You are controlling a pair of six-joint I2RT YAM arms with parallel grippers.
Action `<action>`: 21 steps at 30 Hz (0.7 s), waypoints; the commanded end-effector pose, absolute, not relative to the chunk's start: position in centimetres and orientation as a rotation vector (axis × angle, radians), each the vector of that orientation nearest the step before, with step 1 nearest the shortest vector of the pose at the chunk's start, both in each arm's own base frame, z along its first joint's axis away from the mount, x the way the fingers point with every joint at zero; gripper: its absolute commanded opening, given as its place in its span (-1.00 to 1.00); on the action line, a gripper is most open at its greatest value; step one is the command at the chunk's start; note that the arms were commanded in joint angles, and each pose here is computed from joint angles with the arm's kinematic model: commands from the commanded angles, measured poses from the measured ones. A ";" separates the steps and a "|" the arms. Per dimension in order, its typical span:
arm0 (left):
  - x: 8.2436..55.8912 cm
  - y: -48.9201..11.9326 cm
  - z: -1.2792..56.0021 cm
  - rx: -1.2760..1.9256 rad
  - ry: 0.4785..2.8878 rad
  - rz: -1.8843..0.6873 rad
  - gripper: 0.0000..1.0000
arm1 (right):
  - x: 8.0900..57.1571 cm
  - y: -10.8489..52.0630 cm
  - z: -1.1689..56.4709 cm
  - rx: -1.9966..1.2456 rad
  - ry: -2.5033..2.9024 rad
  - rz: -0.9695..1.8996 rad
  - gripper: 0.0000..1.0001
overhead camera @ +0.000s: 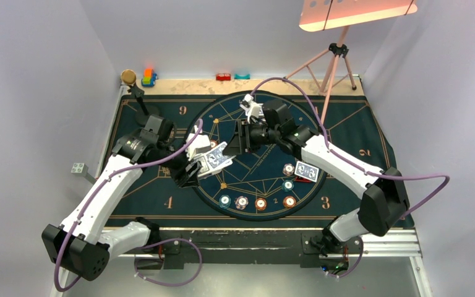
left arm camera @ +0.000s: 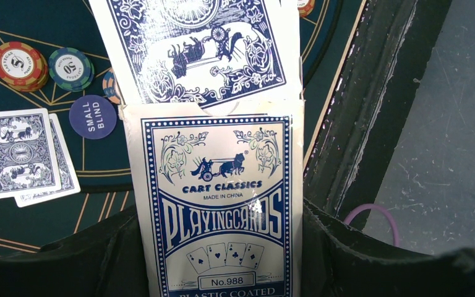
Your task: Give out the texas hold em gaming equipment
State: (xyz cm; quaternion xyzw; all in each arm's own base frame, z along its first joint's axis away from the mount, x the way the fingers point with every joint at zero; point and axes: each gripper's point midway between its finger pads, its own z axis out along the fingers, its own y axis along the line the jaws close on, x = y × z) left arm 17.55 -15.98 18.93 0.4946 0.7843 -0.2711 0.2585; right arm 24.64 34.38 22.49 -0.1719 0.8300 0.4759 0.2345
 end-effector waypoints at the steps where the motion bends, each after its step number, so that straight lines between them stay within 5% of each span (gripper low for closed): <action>1: 17.9 -16.7 20.9 1.331 2.032 -0.754 -0.81 | 24.8 34.3 25.5 -0.494 2.193 1.294 -0.07; 16: 17.8 -16.6 20.5 1.337 2.039 -0.749 -0.81 | 25.5 33.6 27.7 -0.482 2.154 1.229 -0.34; 21: 17.8 -16.6 20.5 1.337 2.039 -0.750 -0.81 | 25.7 33.4 28.0 -0.470 2.152 1.214 -0.63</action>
